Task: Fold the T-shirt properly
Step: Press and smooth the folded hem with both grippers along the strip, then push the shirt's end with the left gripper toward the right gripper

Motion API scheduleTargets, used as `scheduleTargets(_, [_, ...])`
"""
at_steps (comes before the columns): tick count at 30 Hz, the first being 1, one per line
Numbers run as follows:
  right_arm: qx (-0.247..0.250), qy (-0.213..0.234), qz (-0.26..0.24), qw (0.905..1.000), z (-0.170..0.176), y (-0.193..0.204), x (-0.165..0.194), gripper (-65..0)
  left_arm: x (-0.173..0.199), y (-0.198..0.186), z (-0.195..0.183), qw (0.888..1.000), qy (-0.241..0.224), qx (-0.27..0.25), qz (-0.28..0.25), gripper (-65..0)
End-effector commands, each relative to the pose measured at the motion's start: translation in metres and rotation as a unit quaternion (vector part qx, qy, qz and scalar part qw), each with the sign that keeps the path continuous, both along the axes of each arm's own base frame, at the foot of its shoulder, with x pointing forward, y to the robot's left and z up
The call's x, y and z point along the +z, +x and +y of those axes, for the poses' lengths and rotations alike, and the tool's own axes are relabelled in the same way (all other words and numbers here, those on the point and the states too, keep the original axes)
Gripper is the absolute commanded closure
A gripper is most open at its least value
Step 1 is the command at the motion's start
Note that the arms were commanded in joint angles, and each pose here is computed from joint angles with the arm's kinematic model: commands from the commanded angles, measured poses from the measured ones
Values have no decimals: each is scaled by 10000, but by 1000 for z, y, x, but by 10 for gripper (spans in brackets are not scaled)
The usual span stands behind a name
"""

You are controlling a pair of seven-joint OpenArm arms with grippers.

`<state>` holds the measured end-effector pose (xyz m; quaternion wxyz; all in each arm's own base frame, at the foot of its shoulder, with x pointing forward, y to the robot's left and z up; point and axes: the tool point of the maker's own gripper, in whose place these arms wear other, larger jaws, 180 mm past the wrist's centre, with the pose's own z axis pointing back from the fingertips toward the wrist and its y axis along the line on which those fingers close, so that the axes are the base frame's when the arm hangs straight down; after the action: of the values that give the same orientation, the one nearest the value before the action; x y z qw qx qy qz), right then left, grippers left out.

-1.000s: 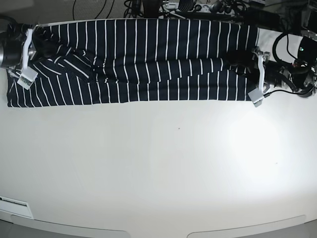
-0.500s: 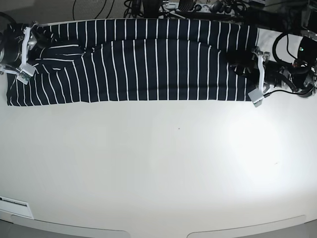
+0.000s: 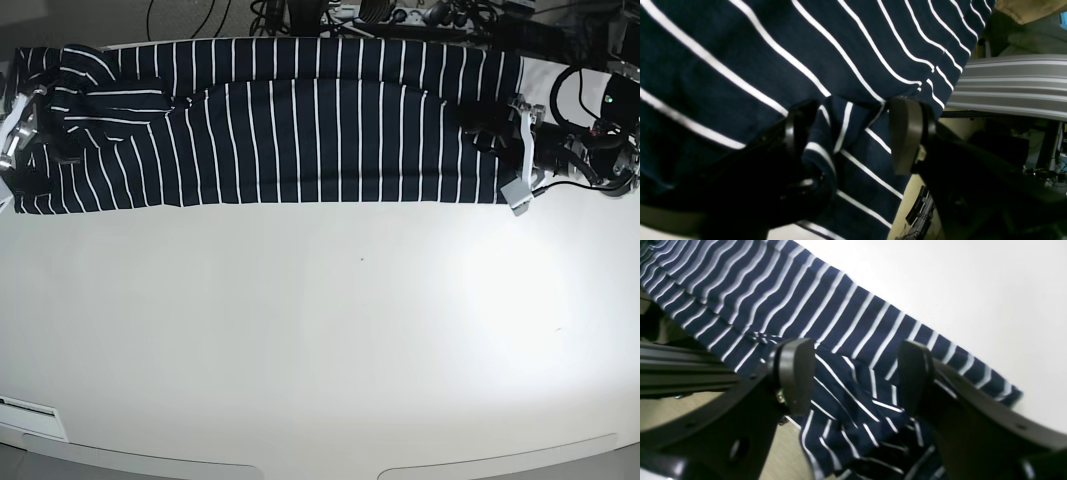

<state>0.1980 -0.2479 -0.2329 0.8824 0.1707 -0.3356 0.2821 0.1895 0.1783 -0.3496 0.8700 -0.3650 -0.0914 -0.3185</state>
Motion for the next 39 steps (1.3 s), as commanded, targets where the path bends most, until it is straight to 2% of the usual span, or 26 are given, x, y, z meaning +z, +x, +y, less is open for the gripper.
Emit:
scheduleTargets(1, [15,93,-157,9998,2,3,8,-402,7,6,5,9999,52,-40,-145,-362])
scheduleTargets(2, [-57,211,-152,9996,5,2,5,-364,7,6,5,9999,52,-40,-145,-362])
scheduleTargets(3, [-137,348,-160,9992,7,1,2,-279,7,6,5,9999,52,-40,-145,-362])
scheduleTargets(5, [-331,769,-366,9958,15,4,3,-18,8,7,5,9998,37,-28,-169,-362])
scheduleTargets(6, [-564,720,-482,9946,9,9,-2,0,9,9,4,9998,24,-15,-197,-362])
scheduleTargets(10, [-1425,512,-948,9839,-17,25,-25,0,15,20,4,9994,1,11,-358,-362])
scheduleTargets(13, [-1652,517,-571,9832,-22,23,-68,0,24,33,5,9984,-17,60,-564,-362])
scheduleTargets(17, [-1672,337,105,9853,-22,17,-121,0,41,55,10,9954,-36,202,-939,-362])
scheduleTargets(23, [-1465,-327,756,9858,-26,9,-163,0,70,82,28,9871,-43,581,-1491,-362])
scheduleTargets(25, [-1648,-574,779,9816,-34,11,-168,0,80,90,35,9829,-48,737,-1685,-362])
scheduleTargets(28, [-2362,-742,612,9669,-55,24,-166,0,96,101,46,9754,-81,978,-1973,-362])
scheduleTargets(30, [-2924,-888,553,9505,-72,29,-164,0,103,109,55,9697,-20,1201,-2128,-362])
scheduleTargets(33, [-3644,-1142,522,9227,-93,28,-162,0,102,113,68,9638,133,1550,-2165,-362])
scheduleTargets(35, [-4122,-1499,491,8973,-109,23,-161,0,98,110,69,9630,59,1674,-2109,-362])
scheduleTargets(37, [-4444,-1733,328,8783,-118,22,-154,0,89,103,65,9646,-30,1730,-1988,-362])
scheduleTargets(38, [-4548,-1768,243,8726,-118,23,-150,0,83,100,61,9660,-88,1741,-1911,-362])
scheduleTargets(39, [-4575,-1753,147,8716,-116,27,-145,0,78,96,57,9671,-157,1758,-1831,-362])
